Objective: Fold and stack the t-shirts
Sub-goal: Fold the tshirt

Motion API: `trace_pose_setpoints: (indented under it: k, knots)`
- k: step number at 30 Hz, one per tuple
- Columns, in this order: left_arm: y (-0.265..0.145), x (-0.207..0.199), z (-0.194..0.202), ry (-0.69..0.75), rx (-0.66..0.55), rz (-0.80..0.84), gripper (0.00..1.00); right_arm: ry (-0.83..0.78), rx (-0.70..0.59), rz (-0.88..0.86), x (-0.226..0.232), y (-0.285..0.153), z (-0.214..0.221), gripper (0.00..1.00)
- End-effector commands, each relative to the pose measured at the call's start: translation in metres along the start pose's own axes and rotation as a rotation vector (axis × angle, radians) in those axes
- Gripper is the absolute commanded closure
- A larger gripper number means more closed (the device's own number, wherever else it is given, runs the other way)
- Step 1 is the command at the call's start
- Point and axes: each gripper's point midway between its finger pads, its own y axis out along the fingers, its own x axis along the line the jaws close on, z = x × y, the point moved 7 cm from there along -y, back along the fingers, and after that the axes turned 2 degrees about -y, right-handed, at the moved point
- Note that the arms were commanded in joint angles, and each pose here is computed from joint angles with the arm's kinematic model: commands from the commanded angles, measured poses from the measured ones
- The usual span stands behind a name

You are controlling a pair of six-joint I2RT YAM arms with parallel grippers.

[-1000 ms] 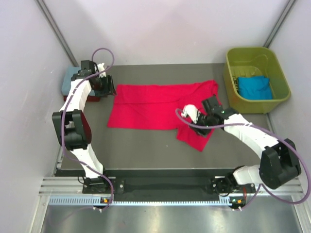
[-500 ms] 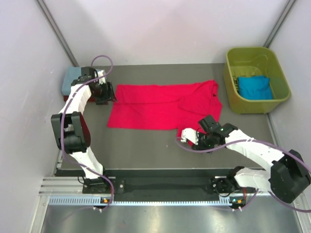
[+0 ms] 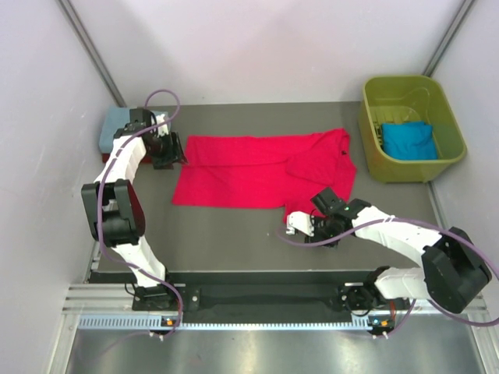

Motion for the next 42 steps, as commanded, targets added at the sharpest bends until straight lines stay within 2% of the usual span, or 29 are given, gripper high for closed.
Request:
trace_pose_setpoints:
  k: [1,7,13,16,17,20,22,29,36,42]
  knots:
    - [-0.016,-0.002,-0.009,0.003,-0.074,0.014,0.37,-0.056,-0.016,0.009,-0.002,0.005,-0.006,0.57]
    - [-0.015,0.002,-0.01,-0.009,-0.072,0.017,0.37,-0.06,-0.009,0.008,-0.001,0.012,-0.003,0.59]
    - [-0.014,0.006,-0.007,-0.027,-0.063,0.012,0.37,-0.069,-0.001,0.031,-0.003,0.017,-0.001,0.66]
    - [-0.016,0.012,-0.001,-0.065,-0.043,0.021,0.38,-0.067,-0.01,0.063,-0.008,0.016,-0.004,0.78]
    - [-0.014,0.014,0.006,-0.087,-0.02,0.026,0.38,-0.063,-0.009,0.072,-0.009,0.015,-0.004,0.86]
    - [-0.015,0.024,0.021,-0.148,0.056,0.018,0.38,-0.059,-0.009,0.092,-0.012,0.011,-0.006,0.97]
    - [-0.013,0.033,0.029,-0.198,0.091,0.019,0.38,-0.058,-0.015,0.118,-0.016,0.006,-0.008,1.0]
    - [-0.01,0.058,0.053,-0.375,0.13,0.029,0.37,-0.019,-0.026,0.202,-0.032,-0.017,-0.014,1.0]
    - [0.003,0.065,0.062,-0.425,0.179,0.048,0.37,0.032,-0.03,0.243,-0.043,-0.024,-0.009,1.0]
    - [0.015,0.072,0.075,-0.448,0.237,0.021,0.45,0.053,-0.034,0.262,-0.045,-0.027,-0.005,1.0]
